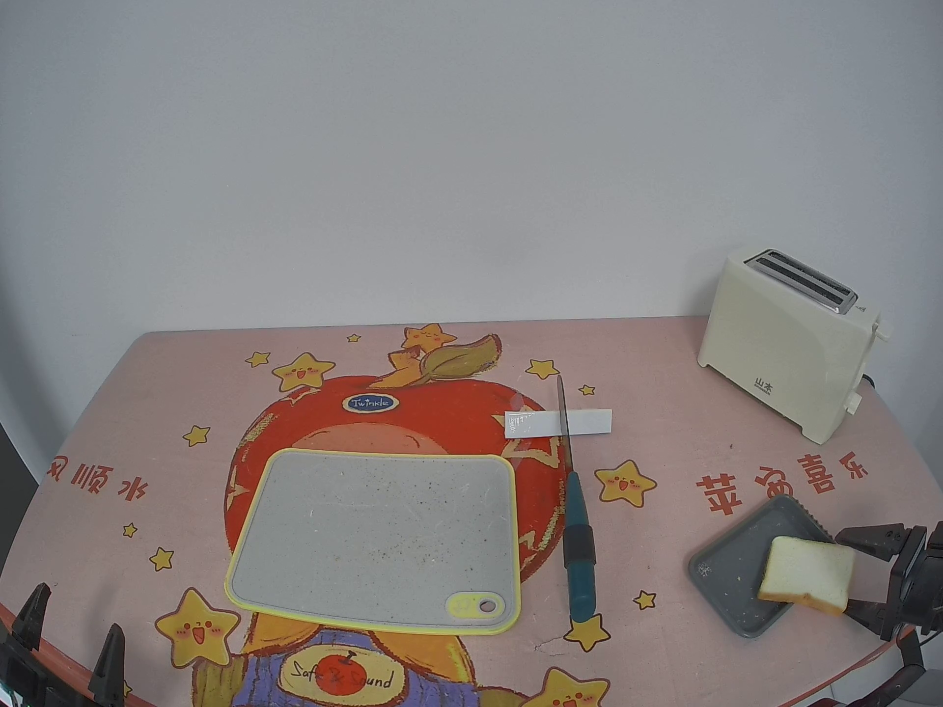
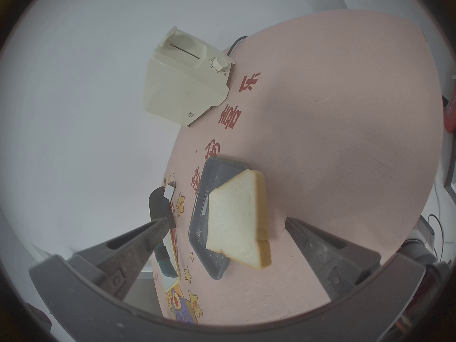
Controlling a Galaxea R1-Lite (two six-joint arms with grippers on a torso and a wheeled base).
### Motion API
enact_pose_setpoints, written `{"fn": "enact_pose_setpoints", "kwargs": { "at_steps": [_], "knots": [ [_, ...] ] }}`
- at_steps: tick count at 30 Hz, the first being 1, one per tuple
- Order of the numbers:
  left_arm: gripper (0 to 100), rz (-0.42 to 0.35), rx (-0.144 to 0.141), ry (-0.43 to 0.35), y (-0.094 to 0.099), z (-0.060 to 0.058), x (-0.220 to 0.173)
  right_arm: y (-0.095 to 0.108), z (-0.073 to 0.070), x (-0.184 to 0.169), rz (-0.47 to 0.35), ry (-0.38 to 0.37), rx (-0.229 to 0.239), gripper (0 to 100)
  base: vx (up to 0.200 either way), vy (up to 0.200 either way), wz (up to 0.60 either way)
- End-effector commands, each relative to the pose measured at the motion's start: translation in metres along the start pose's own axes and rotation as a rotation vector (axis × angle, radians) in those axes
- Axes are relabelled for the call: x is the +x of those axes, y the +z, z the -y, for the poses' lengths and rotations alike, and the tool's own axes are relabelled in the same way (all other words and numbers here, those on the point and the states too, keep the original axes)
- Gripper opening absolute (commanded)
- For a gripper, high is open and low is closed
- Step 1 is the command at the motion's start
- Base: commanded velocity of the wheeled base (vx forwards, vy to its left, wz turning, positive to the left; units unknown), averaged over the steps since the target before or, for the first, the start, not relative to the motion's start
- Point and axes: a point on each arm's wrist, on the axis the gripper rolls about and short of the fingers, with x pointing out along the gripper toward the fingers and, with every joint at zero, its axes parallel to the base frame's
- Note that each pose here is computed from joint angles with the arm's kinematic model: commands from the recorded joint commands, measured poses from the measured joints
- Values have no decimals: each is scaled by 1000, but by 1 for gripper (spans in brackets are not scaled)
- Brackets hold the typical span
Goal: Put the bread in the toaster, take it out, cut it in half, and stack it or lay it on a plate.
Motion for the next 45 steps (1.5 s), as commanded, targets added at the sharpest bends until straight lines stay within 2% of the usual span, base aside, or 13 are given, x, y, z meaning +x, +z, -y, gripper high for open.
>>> {"fn": "enact_pose_setpoints", "kwargs": {
  "at_steps": [1,15,16,21,26,34,41,44,45],
  "knots": [
    [100,-5,0,0,-5,0,0,1,0,3,-12,-19,6,100,0,0,0],
    [100,-5,0,0,-5,0,0,4,-3,10,-22,-28,6,100,0,0,0],
    [100,-5,0,0,-5,0,0,5,-3,11,-24,-31,7,0,0,0,0],
    [100,-5,0,0,-5,0,0,5,-3,13,-40,-37,8,0,0,0,0],
    [100,-5,0,0,-5,0,0,1,3,14,-75,-42,15,0,0,0,0],
    [100,-5,0,0,-5,0,0,1,3,12,-68,-30,11,0,0,0,0],
    [100,-5,0,0,-5,0,0,-2,1,1,-31,48,-29,0,0,0,0],
    [100,-5,0,0,-5,0,0,-4,-2,-8,-4,114,-67,0,0,0,0],
    [100,-5,0,0,-5,0,0,-7,-3,-12,-4,144,-107,0,0,0,0]
  ]
}}
